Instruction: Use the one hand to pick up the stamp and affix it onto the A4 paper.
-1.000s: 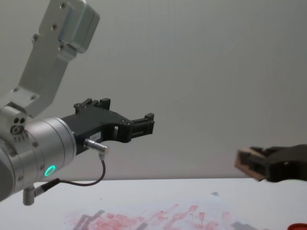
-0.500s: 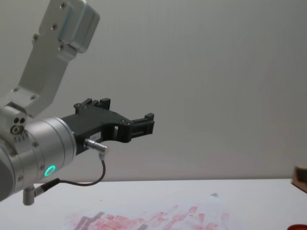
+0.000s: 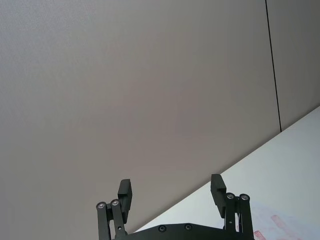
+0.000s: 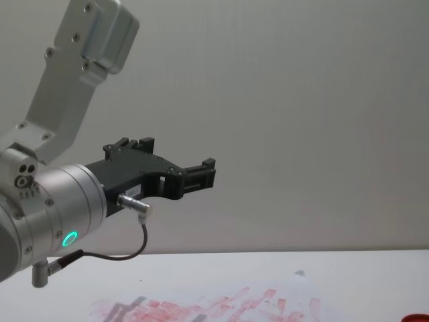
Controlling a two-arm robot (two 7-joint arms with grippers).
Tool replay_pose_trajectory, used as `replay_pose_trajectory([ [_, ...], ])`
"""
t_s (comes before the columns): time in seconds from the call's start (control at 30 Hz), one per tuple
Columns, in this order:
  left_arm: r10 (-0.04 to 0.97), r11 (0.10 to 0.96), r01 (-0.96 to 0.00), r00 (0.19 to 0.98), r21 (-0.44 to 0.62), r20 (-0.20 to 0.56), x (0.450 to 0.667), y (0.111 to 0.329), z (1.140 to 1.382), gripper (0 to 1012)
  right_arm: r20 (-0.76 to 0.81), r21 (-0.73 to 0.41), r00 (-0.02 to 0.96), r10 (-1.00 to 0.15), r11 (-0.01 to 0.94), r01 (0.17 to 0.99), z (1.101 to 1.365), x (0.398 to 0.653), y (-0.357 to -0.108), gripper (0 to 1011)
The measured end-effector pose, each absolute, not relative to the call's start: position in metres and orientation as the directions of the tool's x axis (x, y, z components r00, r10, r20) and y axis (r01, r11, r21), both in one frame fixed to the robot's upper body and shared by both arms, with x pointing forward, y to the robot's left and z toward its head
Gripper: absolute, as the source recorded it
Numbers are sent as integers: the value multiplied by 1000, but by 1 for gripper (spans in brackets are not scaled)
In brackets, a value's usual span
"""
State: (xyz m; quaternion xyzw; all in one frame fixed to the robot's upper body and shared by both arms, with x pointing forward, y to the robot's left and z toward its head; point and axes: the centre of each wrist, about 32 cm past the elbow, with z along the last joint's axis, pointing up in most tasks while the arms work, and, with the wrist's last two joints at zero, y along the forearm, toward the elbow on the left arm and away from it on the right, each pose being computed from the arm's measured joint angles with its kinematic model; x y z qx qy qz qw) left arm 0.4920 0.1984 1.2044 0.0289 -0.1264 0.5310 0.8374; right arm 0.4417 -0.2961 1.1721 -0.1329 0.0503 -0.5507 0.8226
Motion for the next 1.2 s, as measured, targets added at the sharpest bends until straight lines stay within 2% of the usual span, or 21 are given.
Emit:
replay_pose_trajectory([
  [1.0, 882, 434, -897, 404, -86, 242, 492, 198, 1204, 1001, 84, -347, 432, -898, 380, 857, 1154, 463, -290, 217],
  [1.07, 882, 434, -897, 404, -86, 242, 492, 198, 1204, 1001, 85, -350, 435, -896, 382, 855, 1153, 465, -289, 242],
  [1.2, 882, 434, -897, 404, -86, 242, 492, 198, 1204, 1001, 87, -353, 440, -894, 386, 852, 1153, 467, -289, 358],
])
